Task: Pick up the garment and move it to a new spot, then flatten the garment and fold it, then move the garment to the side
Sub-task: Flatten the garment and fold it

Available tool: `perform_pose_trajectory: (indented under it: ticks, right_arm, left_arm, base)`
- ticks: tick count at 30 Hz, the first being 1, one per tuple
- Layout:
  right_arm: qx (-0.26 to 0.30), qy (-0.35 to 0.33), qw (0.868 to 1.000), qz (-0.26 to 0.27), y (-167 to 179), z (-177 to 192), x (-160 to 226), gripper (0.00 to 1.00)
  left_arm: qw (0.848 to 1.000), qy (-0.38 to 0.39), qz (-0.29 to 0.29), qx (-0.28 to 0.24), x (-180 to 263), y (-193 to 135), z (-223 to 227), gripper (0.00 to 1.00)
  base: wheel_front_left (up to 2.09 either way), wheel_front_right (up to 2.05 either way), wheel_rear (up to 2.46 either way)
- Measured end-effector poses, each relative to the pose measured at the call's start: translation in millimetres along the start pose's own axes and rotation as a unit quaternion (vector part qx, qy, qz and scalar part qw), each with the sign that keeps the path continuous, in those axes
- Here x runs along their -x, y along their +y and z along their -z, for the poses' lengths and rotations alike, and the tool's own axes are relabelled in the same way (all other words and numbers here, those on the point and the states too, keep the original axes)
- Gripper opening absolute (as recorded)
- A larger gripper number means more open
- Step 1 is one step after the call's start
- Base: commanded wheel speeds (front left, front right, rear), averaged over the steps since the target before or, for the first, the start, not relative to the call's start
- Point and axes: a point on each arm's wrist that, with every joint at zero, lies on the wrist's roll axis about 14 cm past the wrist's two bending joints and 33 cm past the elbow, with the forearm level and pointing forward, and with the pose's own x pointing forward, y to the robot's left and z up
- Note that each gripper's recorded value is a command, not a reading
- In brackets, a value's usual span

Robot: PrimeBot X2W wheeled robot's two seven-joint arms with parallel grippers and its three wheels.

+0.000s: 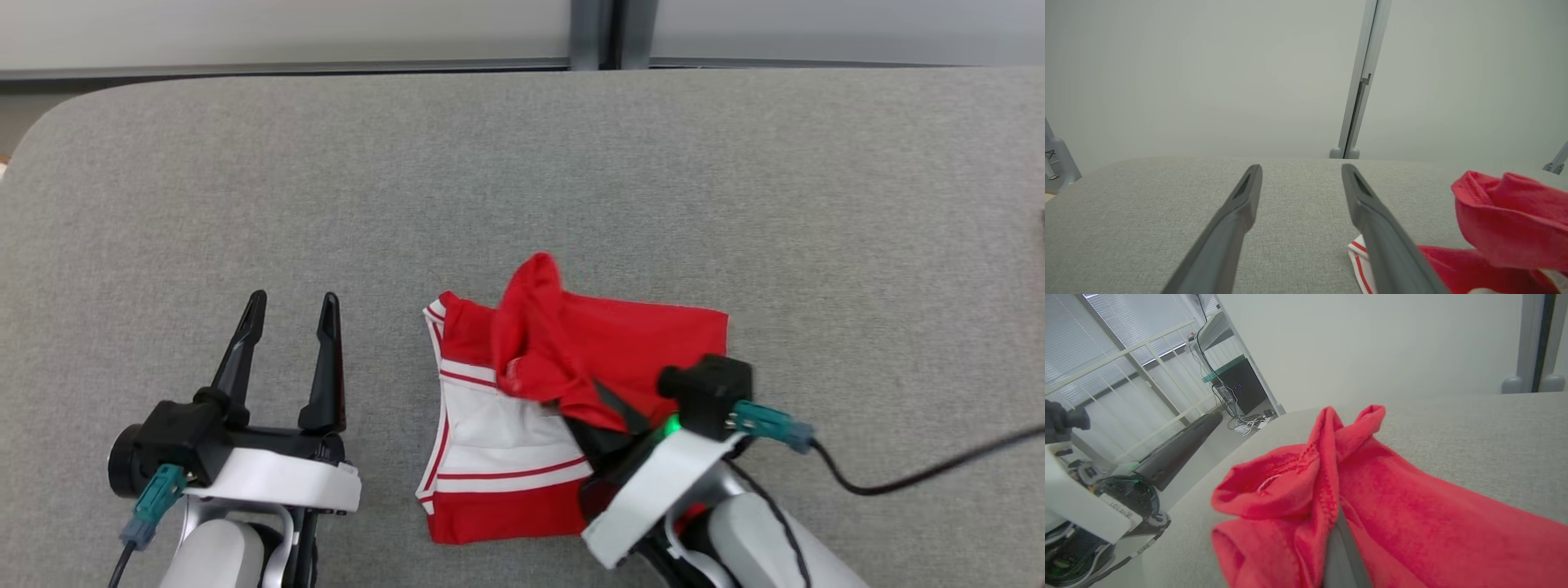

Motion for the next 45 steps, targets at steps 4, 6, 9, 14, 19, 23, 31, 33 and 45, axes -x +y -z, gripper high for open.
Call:
perform_pose_trajectory:
  ticks: [4, 6, 9, 14, 19, 23, 31, 33, 45]
  right_arm:
    - [-0.014, 0.038, 0.999, -0.035, 17, 29, -15, 0.00]
    - [-0.017, 0.059, 0.997, -0.048, 23, 45, -18, 0.18]
    - [-0.019, 0.067, 0.996, -0.057, 26, 56, -22, 1.00]
    - [-0.004, 0.022, 0.996, -0.087, 37, 38, -32, 1.00]
    - [0.028, -0.034, 0.993, -0.108, 42, 4, -33, 1.00]
    - [0.056, -0.090, 0.992, -0.066, 9, -35, -24, 1.00]
    - [0.113, -0.158, 0.974, 0.120, -97, -82, 49, 1.00]
    - [0.128, -0.160, 0.965, 0.166, -119, -85, 75, 1.00]
    - [0.151, -0.136, 0.940, 0.273, -140, -79, 155, 1.00]
  left_arm:
    - [1.000, 0.002, -0.003, 0.004, -2, 0, 2, 1.00]
    - [1.000, 0.004, -0.007, 0.004, -2, 3, 4, 1.00]
    - [1.000, 0.007, -0.011, 0.003, -3, 6, 7, 1.00]
    - [1.000, 0.011, -0.011, -0.001, -7, 8, 11, 1.00]
    - [1.000, 0.012, -0.005, -0.001, -9, 5, 12, 1.00]
    - [1.000, 0.006, -0.002, -0.006, -11, 4, 8, 1.00]
    - [1.000, -0.009, 0.005, -0.023, -11, 3, -3, 1.00]
    - [1.000, -0.009, 0.006, -0.024, -8, 3, -3, 1.00]
    - [0.999, -0.011, 0.018, -0.031, 7, -4, -8, 1.00]
  base:
    - [0.00, 0.00, 0.00]
    - [0.00, 0.00, 0.00]
    - [0.00, 0.00, 0.00]
    - [0.00, 0.00, 0.00]
    - [0.00, 0.00, 0.00]
    - [0.00, 0.00, 0.00]
    - [0.00, 0.00, 0.00]
    - [0.00, 0.00, 0.00]
    - [0.00, 0.00, 0.00]
